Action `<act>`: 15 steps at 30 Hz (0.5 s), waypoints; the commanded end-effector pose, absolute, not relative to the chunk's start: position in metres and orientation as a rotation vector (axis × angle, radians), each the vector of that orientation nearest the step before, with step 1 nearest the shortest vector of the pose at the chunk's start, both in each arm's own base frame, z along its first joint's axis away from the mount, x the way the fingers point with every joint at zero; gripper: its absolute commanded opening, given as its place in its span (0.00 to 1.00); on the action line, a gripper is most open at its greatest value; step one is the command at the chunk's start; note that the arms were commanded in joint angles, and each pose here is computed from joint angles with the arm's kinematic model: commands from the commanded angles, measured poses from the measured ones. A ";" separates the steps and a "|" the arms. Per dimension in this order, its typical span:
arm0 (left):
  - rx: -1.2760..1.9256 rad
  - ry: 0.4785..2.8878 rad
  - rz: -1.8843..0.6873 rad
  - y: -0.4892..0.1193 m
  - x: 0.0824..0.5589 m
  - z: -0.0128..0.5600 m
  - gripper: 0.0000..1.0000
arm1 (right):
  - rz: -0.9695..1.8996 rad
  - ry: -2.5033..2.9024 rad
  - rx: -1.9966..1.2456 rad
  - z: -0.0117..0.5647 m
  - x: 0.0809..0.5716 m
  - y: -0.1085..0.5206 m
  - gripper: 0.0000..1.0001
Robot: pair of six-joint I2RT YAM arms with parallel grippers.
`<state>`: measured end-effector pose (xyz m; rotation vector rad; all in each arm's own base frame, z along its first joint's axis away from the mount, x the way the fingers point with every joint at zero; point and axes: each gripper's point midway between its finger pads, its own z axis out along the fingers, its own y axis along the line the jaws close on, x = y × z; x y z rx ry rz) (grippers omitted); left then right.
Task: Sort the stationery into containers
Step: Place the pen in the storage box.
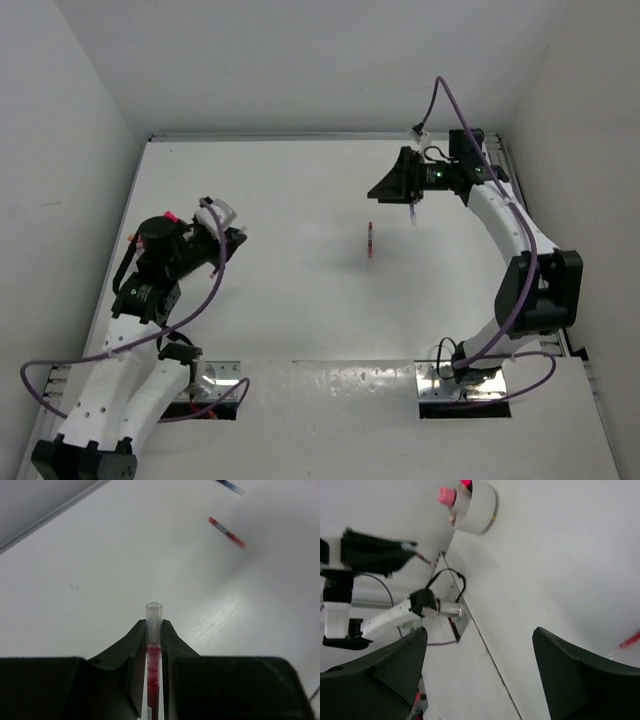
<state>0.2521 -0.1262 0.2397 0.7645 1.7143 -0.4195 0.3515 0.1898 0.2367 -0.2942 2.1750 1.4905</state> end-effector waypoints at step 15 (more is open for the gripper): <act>0.623 1.722 -0.238 -0.007 0.346 0.236 0.00 | 1.379 2.253 -0.447 0.182 0.299 0.186 0.78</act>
